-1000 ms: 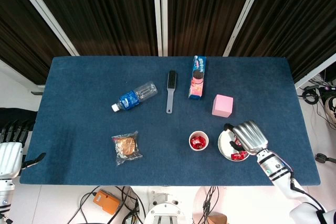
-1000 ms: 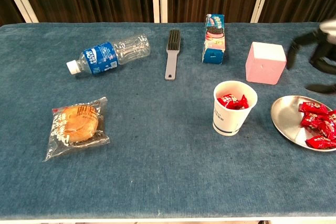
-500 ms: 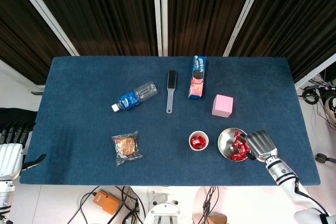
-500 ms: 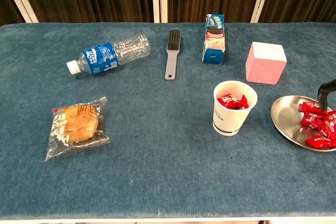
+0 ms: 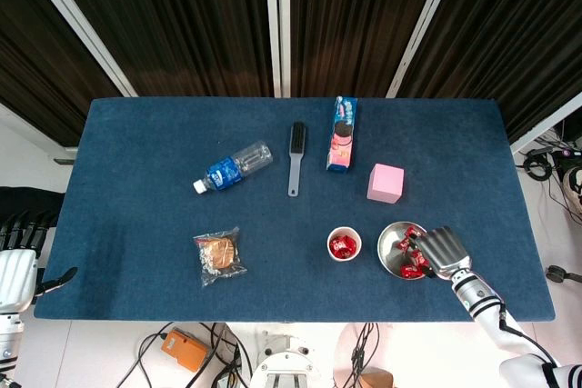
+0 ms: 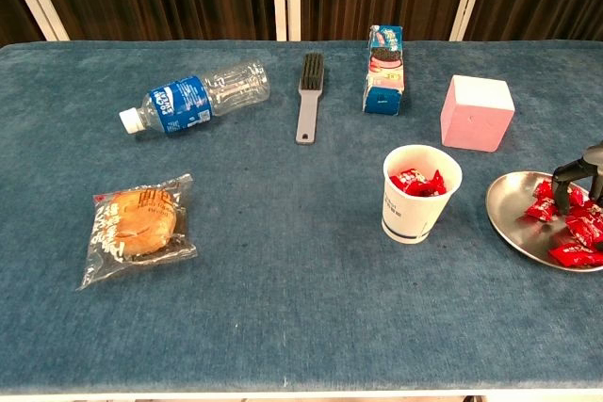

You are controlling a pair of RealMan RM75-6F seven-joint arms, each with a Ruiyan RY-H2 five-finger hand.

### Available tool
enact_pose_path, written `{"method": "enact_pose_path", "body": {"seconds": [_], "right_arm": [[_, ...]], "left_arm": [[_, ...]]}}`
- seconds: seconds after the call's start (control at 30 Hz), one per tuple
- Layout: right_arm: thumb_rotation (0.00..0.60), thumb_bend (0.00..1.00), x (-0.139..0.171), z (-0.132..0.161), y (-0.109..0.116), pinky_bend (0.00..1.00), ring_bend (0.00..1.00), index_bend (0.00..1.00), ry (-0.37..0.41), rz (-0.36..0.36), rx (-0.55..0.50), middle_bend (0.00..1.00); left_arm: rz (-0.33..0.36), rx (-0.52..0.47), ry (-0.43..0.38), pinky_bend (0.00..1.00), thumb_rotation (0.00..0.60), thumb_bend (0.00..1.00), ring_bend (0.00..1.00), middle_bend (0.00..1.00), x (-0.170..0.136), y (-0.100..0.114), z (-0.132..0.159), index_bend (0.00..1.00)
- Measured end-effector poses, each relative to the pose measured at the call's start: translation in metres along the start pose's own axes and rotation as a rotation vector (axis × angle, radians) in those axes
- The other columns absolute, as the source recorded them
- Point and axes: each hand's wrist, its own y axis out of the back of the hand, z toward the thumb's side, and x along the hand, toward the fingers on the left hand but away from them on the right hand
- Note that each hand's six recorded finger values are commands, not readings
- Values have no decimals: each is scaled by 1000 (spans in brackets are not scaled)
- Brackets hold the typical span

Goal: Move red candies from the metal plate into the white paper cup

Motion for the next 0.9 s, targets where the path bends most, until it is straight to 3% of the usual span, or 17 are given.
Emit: {"method": "enact_pose_path", "body": {"seconds": [0.23,0.43,0.6,0.9], "right_arm": [[600,385,-4,3,-3,1000,1000,519,8,9,0,902],[600,532,-8,4,-5,1000,1000,621,9,20,2,902],[600,593,-9,4,-3,1000,1000,650,6,16,-1,902],[600,615,-6,3,3,1000,1000,687,2,1,-24,902]], "left_arm": [[3,1,-2,0,600,0,0,111,1,0,0,123],[1,0,5,0,600,0,0,111,-1,-1,-2,123],[1,-1,7,0,600,0,0,111,-1,-1,-3,123],[3,-2,3,0,600,0,0,111,0,-1,-2,123]]}}
